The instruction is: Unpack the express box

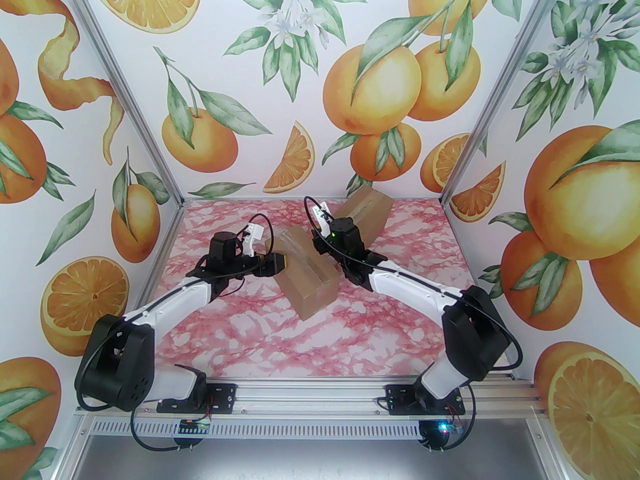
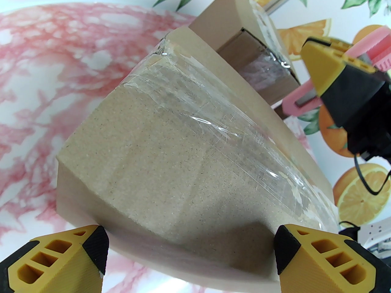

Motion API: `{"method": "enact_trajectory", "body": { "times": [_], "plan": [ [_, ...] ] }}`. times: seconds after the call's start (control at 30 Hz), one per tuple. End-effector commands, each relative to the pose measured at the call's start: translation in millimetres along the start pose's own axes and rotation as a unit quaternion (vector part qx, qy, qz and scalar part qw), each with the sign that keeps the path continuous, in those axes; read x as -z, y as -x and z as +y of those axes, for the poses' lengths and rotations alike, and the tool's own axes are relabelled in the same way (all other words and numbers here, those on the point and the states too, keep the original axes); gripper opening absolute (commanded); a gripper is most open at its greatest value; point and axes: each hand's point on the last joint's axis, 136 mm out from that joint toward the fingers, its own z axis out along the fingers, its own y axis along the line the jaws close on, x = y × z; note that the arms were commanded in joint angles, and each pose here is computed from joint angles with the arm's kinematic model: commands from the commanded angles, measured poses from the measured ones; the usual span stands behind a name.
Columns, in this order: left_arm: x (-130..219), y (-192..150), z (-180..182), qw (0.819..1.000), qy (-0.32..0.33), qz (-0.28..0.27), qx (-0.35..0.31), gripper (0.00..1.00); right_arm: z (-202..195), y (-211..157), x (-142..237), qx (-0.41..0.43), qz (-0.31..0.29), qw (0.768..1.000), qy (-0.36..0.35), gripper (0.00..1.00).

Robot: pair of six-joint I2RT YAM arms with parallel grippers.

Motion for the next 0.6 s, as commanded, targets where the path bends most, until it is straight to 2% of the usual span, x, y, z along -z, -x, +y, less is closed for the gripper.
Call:
{"method": "enact_trajectory", "body": {
  "times": [0.0,0.27,0.47,0.57],
  "plan": [
    [-7,21,-7,0.999,-0.014,-0.012,-0.03,0.93,12,-17,-9,-0.03,0.029,0.999,0.026,0.0],
    [-22,58,14,0.998,-0.018,-0.01,-0.052,0.92,19,-13,-23,-0.051,0.043,0.998,0.017,0.0],
    [-10,72,12,0.995,-0.021,-0.008,-0.1,0.92,-16,-1,-18,-0.053,0.04,0.994,-0.087,0.0],
    [8,66,1,0.987,-0.015,-0.019,-0.159,0.99,-25,14,-14,-0.053,0.023,0.993,-0.107,0.0]
  ]
}}
